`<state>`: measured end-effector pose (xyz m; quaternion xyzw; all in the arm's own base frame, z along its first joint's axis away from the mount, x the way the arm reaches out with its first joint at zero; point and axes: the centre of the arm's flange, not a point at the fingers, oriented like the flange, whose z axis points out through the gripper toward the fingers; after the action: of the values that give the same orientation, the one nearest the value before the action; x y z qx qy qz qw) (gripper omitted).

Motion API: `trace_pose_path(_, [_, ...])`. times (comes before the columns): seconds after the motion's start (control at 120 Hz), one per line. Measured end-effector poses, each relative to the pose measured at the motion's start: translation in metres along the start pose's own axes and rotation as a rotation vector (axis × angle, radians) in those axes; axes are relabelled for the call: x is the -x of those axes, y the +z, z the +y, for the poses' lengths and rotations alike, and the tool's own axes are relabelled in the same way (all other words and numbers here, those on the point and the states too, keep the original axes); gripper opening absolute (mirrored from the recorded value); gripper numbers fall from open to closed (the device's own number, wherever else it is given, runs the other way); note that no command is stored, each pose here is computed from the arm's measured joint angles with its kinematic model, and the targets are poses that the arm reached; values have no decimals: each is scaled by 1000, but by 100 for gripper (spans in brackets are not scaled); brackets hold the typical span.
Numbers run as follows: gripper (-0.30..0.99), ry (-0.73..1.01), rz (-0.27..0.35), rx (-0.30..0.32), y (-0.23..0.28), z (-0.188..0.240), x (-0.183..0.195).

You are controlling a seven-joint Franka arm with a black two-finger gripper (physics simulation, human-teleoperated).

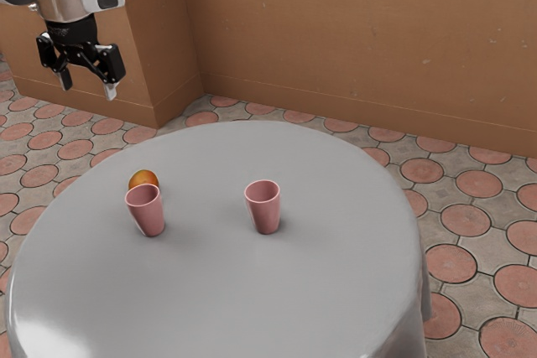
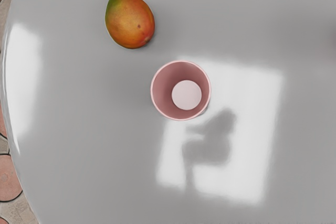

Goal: Place the left cup onto the right cup

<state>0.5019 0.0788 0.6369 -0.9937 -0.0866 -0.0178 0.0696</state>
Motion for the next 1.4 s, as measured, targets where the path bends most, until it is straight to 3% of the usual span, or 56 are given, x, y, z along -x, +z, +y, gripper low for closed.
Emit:
trace_pose_path(0.375, [69,7,-25,-9,26,7,-15])
trace_pose_path(0.525, [69,26,-92,-5,83,24,-24])
trace_pose_path(0.917, [69,-19,-163,-11,216,27,-45])
trace_pose_path(1.4, [69,-98,-107,11,282,26,-71])
